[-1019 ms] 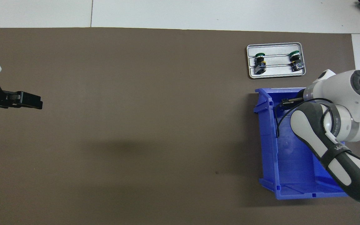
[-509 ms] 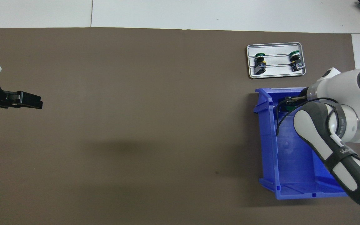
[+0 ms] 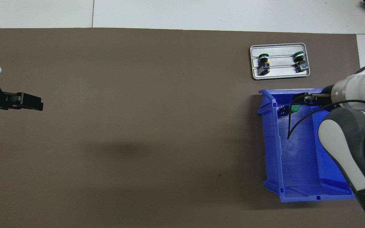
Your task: Place and press button with both arms
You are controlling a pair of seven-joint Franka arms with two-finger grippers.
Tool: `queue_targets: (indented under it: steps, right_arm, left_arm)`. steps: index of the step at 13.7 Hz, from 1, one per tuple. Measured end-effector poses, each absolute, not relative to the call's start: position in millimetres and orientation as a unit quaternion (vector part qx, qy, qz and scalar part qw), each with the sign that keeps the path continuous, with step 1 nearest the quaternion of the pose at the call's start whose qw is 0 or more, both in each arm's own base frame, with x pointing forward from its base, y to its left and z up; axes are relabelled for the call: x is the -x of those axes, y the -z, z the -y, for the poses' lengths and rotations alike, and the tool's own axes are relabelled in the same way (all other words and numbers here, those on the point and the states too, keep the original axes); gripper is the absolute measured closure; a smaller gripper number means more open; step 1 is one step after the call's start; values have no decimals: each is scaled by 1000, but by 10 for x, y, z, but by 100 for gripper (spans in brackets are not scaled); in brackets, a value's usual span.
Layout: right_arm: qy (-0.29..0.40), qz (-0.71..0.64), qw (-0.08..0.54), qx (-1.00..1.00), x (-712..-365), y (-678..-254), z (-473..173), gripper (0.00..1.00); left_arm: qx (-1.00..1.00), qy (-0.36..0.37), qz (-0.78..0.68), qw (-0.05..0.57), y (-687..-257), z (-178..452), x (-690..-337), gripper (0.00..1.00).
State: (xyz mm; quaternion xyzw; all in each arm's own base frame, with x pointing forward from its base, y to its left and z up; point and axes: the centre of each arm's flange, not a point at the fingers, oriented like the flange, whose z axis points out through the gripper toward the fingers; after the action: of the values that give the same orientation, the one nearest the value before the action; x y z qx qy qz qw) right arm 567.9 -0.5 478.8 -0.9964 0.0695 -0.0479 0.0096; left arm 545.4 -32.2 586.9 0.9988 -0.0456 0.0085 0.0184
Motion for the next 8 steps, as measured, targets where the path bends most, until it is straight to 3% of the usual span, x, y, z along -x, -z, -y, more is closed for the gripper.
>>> queue_targets:
  steps: [8]
  right_arm:
    - [46, -77, 13, 996, -5635, -6168, -395, 1]
  left_arm:
    - [-999, -9, 46, 18, -5869, 322, -5454, 0]
